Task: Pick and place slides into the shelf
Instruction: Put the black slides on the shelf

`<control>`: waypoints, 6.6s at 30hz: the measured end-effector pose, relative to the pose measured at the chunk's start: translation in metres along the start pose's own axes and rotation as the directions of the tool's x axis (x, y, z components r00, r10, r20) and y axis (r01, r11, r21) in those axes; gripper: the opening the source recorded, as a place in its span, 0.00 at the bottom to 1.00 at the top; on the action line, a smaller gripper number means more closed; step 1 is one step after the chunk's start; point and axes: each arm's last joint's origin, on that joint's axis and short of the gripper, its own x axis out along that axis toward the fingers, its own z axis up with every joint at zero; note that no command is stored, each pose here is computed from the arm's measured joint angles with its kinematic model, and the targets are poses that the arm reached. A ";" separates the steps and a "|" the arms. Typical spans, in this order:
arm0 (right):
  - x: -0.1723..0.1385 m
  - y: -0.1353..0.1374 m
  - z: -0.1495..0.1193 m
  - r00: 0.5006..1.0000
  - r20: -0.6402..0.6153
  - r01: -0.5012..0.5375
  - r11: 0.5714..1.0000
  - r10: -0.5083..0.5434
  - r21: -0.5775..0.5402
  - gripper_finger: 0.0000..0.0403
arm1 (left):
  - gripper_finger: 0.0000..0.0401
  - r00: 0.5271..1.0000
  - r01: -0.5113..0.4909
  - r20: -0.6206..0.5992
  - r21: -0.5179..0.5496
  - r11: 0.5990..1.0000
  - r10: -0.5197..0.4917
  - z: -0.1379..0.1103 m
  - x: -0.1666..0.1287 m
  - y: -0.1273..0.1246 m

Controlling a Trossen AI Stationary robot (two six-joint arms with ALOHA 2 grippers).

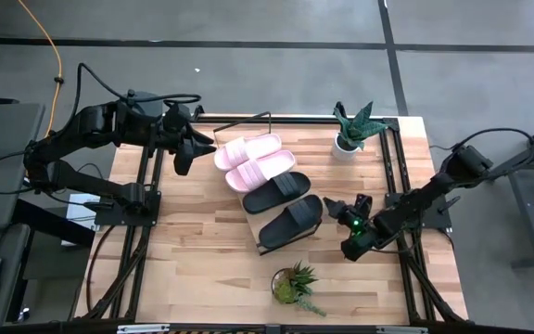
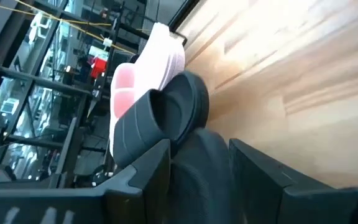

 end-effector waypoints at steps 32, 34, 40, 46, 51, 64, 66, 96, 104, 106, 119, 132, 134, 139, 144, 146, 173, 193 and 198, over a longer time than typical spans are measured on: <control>0.012 0.067 0.116 0.684 -0.730 -0.229 0.949 -0.001 -0.216 0.38 | 0.32 1.000 -0.006 -0.013 -0.026 1.000 0.005 -0.001 0.000 0.001; 0.020 0.067 0.117 0.657 -0.754 -0.240 0.946 -0.008 -0.219 0.38 | 0.32 1.000 -0.007 -0.016 -0.031 0.999 0.007 -0.002 0.000 0.001; 0.043 0.066 0.113 0.587 -0.810 -0.278 0.937 -0.008 -0.210 0.38 | 0.32 0.999 -0.022 -0.048 -0.050 0.998 0.020 -0.005 0.000 0.002; 0.061 0.059 0.104 0.528 -0.847 -0.278 0.931 -0.059 -0.238 0.38 | 0.32 0.996 -0.037 -0.077 -0.062 0.997 0.032 -0.007 0.000 0.003; 0.078 0.058 0.098 0.499 -0.866 -0.304 0.929 -0.033 -0.210 0.38 | 0.32 0.996 -0.040 -0.082 -0.070 0.997 0.034 -0.008 0.000 0.003; 0.095 0.047 0.087 0.440 -0.895 -0.295 0.929 -0.074 -0.222 0.38 | 0.32 0.996 -0.042 -0.084 -0.070 0.997 0.036 -0.008 0.000 0.003; 0.096 0.044 0.085 0.435 -0.896 -0.286 0.930 -0.087 -0.229 0.38 | 0.32 0.996 -0.047 -0.082 -0.069 0.996 0.041 -0.008 0.000 0.004; 0.113 0.045 0.074 0.442 -0.897 -0.350 0.917 -0.016 -0.189 0.01 | 0.32 0.995 -0.049 -0.086 -0.052 0.997 0.044 -0.009 0.000 0.004; 0.112 0.048 0.076 0.455 -0.891 -0.340 0.925 0.005 -0.169 0.01 | 0.32 0.995 -0.049 -0.086 -0.050 0.998 0.044 -0.009 0.000 0.004; 0.109 0.051 0.078 0.475 -0.880 -0.345 0.924 0.017 -0.168 0.00 | 0.32 0.995 -0.049 -0.086 -0.050 0.998 0.044 -0.009 0.000 0.004; 0.085 0.060 0.070 0.579 -0.815 -0.247 0.952 -0.005 -0.181 0.00 | 0.32 0.995 -0.048 -0.087 -0.039 0.998 0.045 -0.009 0.000 0.004; 0.075 0.063 0.057 0.663 -0.748 -0.188 0.969 0.004 -0.162 0.00 | 0.32 0.995 -0.048 -0.087 -0.032 0.998 0.045 -0.009 0.000 0.004; 0.074 0.063 0.057 0.663 -0.748 -0.187 0.969 0.003 -0.161 0.00 | 0.32 0.995 -0.048 -0.087 -0.032 0.998 0.045 -0.009 0.000 0.004; 0.071 0.063 0.053 0.655 -0.756 -0.181 0.971 0.002 -0.154 0.00 | 0.32 0.995 -0.048 -0.087 -0.031 0.998 0.045 -0.009 0.000 0.004; 0.070 0.061 0.052 0.656 -0.754 -0.167 0.972 -0.017 -0.167 0.00 | 0.32 0.995 -0.048 -0.087 -0.030 0.998 0.045 -0.009 0.000 0.004; 0.071 0.061 0.052 0.656 -0.754 -0.161 0.972 -0.025 -0.172 0.00 | 0.32 0.995 -0.047 -0.087 -0.026 0.999 0.045 -0.009 0.000 0.004; 0.074 0.059 0.048 0.649 -0.761 -0.170 0.970 -0.023 -0.175 0.16 | 0.32 0.995 -0.047 -0.088 -0.024 0.999 0.045 -0.009 0.000 0.004; 0.075 0.055 0.049 0.689 -0.722 -0.106 0.975 -0.070 -0.196 0.26 | 0.32 0.995 -0.047 -0.089 -0.026 0.999 0.045 -0.009 0.000 0.004; 0.072 0.055 0.046 0.700 -0.711 -0.111 0.973 -0.070 -0.205 0.26 | 0.32 0.995 -0.047 -0.089 -0.026 0.999 0.045 -0.009 0.000 0.004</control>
